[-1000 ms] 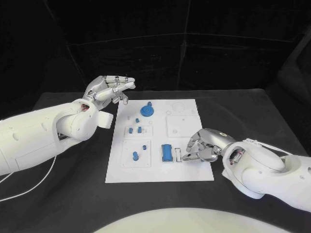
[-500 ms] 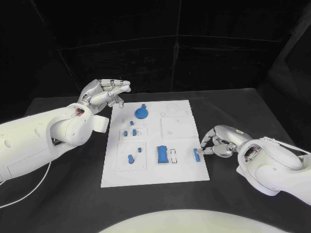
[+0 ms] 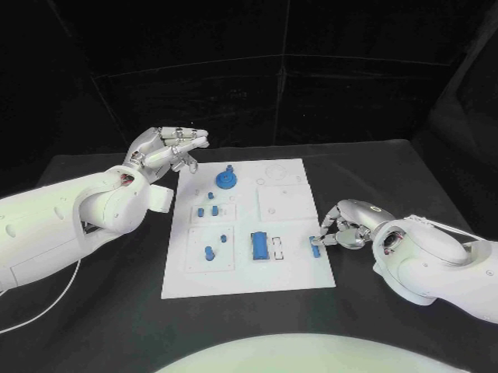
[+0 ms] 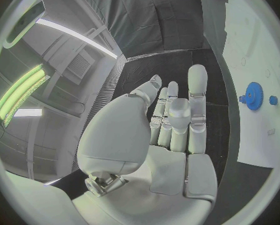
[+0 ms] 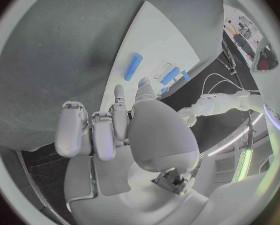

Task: Assemble the parts on the task board

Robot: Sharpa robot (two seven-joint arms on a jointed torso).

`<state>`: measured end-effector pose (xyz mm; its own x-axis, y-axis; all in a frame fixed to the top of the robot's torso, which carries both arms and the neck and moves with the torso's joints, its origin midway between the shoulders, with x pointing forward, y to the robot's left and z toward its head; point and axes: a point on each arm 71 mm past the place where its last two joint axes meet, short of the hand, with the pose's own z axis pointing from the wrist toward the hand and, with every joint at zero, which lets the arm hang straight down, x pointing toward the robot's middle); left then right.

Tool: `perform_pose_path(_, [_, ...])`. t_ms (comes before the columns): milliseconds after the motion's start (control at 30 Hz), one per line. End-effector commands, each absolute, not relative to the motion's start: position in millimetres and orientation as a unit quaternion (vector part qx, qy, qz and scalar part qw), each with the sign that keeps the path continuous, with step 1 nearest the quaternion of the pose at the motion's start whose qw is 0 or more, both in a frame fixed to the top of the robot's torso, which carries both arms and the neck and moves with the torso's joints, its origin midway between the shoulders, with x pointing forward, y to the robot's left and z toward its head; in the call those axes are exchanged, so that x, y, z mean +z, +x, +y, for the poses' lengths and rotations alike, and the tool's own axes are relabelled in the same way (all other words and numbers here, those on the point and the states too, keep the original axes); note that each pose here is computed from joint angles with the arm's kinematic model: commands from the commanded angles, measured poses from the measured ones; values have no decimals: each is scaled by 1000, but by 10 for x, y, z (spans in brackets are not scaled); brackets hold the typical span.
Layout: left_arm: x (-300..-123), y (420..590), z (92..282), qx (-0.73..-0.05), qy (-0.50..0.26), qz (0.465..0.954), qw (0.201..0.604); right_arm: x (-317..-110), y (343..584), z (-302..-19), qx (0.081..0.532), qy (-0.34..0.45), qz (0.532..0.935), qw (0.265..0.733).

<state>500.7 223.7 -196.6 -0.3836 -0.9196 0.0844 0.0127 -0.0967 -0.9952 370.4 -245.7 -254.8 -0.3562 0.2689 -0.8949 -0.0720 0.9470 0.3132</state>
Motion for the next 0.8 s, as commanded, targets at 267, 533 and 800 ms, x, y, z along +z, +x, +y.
perform_pose_path(267, [-1955, 5004, 2223, -624, -405, 555, 372, -2608, 3727, -2414, 134, 38, 825, 547])
perform_pose_path(533, [-1957, 5004, 2225, -623, -405, 555, 372, -2662, 3748, -2370, 119, 10, 837, 533])
perform_pose_path(800, [-1956, 5004, 2227, -623, -405, 555, 373, -2709, 3742, -2307, 114, -8, 845, 522])
